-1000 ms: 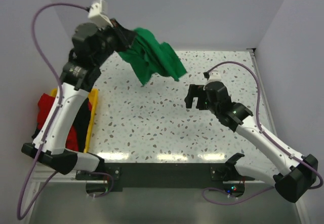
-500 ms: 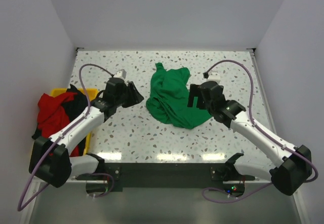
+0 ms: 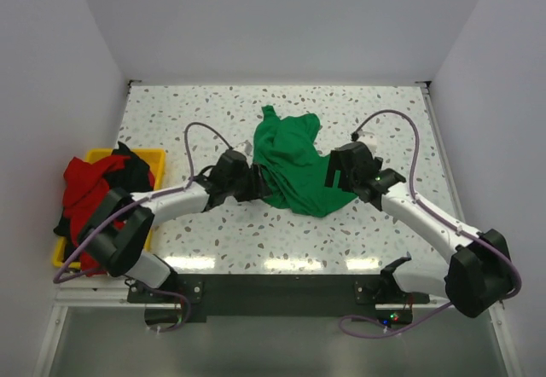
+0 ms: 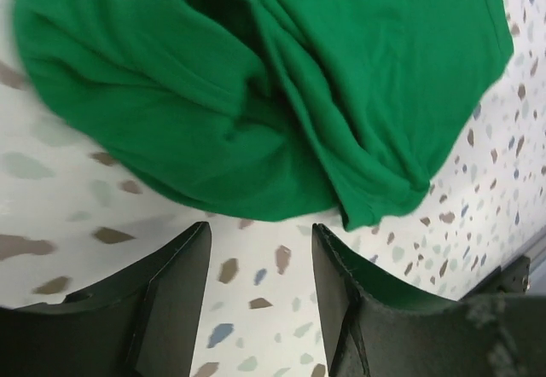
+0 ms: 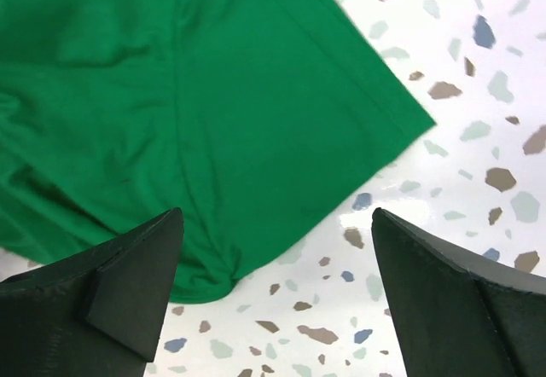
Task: Fold and stack the t-shirts
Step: Flatten the tshirt out
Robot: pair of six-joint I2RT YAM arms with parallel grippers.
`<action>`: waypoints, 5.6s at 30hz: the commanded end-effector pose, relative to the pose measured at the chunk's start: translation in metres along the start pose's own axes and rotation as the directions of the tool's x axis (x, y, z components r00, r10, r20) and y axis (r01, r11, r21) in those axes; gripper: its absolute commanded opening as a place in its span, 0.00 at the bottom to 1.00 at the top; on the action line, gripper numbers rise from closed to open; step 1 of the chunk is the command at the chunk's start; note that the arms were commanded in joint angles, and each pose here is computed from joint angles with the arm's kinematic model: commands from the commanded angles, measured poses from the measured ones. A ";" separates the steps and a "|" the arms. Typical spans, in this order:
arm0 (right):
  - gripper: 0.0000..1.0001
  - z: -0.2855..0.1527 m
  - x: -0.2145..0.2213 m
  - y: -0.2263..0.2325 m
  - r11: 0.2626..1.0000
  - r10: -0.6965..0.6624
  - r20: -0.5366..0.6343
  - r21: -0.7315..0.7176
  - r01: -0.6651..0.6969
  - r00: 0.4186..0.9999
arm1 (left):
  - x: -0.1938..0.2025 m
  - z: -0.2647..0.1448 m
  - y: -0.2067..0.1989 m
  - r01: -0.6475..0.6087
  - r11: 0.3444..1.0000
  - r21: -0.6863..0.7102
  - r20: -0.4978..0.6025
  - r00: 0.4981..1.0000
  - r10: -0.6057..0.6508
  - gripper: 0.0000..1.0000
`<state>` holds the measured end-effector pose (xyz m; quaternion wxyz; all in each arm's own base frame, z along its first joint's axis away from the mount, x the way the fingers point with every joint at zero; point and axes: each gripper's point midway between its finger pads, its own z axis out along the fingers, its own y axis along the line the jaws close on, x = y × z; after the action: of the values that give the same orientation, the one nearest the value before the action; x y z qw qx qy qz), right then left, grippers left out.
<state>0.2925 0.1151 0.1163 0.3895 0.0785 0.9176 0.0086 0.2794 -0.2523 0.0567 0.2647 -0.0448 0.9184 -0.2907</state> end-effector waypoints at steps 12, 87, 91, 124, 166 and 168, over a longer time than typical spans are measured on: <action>0.94 0.030 -0.010 -0.032 0.982 0.186 -0.043 0.004 -0.186 0.981 | 0.046 0.051 -0.097 -0.178 0.980 0.089 -0.029 0.983 0.182 0.64; 0.79 0.073 -0.019 0.063 0.941 0.176 -0.142 -0.265 -0.209 0.974 | 0.068 -0.073 0.034 -0.082 0.887 -0.455 0.116 0.982 0.150 0.00; 0.78 0.074 -0.023 0.072 0.936 0.175 -0.144 -0.283 -0.210 0.974 | 0.040 -0.108 0.058 0.114 0.919 -0.376 0.261 0.965 -0.013 0.00; 0.64 0.087 0.001 0.059 0.926 0.295 -0.153 -0.195 -0.322 0.943 | -0.031 -0.206 0.060 0.286 0.902 -0.324 0.551 0.832 -0.066 0.00; 0.00 -0.143 -0.277 -0.059 0.971 0.196 0.536 0.010 -0.238 0.821 | -0.254 -0.373 -0.107 0.023 0.975 -0.222 0.851 0.492 0.183 0.00; 0.00 -0.144 -0.271 -0.059 0.974 0.197 0.527 -0.005 -0.229 0.827 | -0.239 -0.336 -0.107 -0.039 0.976 -0.213 0.793 0.576 0.196 0.00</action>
<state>0.3807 0.0329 0.4022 0.6209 0.2066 0.7556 0.0297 0.2946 -0.0824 0.4926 0.6995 -0.1982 0.6760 -0.1203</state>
